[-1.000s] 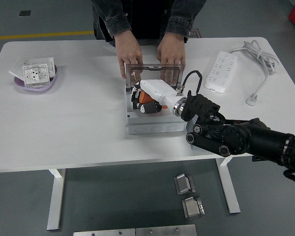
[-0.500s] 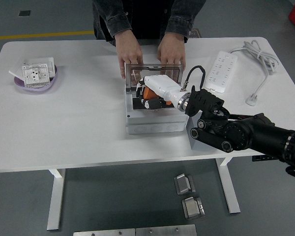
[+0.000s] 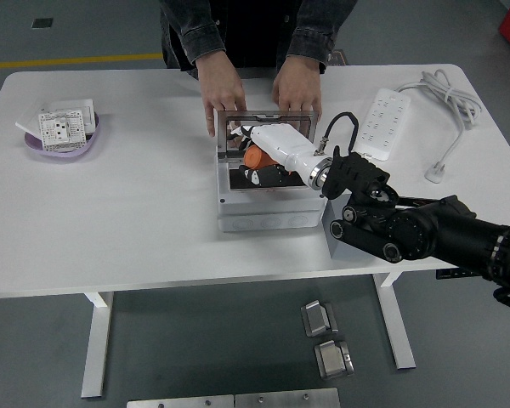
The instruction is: Pick up the cylinder from the cube,place it in the box,flap close box
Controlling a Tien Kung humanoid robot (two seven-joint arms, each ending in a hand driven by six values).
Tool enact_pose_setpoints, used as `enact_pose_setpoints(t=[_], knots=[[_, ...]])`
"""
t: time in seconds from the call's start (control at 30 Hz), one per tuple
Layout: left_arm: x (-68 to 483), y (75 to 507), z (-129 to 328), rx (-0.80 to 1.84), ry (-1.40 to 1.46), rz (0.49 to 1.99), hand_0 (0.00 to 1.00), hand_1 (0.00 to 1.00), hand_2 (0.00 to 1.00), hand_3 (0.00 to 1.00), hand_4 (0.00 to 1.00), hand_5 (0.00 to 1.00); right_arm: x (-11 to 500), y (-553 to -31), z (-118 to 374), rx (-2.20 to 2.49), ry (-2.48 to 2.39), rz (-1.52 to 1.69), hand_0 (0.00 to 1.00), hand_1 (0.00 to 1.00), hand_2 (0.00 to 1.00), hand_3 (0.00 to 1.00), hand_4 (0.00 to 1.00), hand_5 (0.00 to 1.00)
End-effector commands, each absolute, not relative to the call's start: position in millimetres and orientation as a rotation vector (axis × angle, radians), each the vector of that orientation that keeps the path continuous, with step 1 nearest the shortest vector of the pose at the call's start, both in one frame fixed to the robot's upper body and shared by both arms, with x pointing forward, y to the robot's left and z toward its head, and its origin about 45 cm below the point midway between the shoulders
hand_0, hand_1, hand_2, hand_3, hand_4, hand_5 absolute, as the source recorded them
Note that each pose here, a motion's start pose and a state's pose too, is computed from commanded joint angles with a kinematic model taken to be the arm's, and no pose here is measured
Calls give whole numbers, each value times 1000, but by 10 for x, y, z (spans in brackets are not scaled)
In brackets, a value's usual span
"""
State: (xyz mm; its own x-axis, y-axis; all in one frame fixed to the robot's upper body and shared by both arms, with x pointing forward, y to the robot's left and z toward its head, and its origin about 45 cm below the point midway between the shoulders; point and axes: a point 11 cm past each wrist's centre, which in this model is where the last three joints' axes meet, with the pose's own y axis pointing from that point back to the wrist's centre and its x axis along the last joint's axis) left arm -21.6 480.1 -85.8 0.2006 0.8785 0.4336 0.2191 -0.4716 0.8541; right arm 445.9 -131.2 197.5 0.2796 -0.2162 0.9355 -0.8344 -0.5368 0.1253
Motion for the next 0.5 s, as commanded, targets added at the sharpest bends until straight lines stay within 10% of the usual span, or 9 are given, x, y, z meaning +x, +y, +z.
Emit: enact_pose_setpoints(t=[0.5], knots=[[-346,4736,-886,1830,1055,1284,689,672,586,666,643,349,4300,-1654,2138,1987,-1057,1138,728,657,694,840,850,250]])
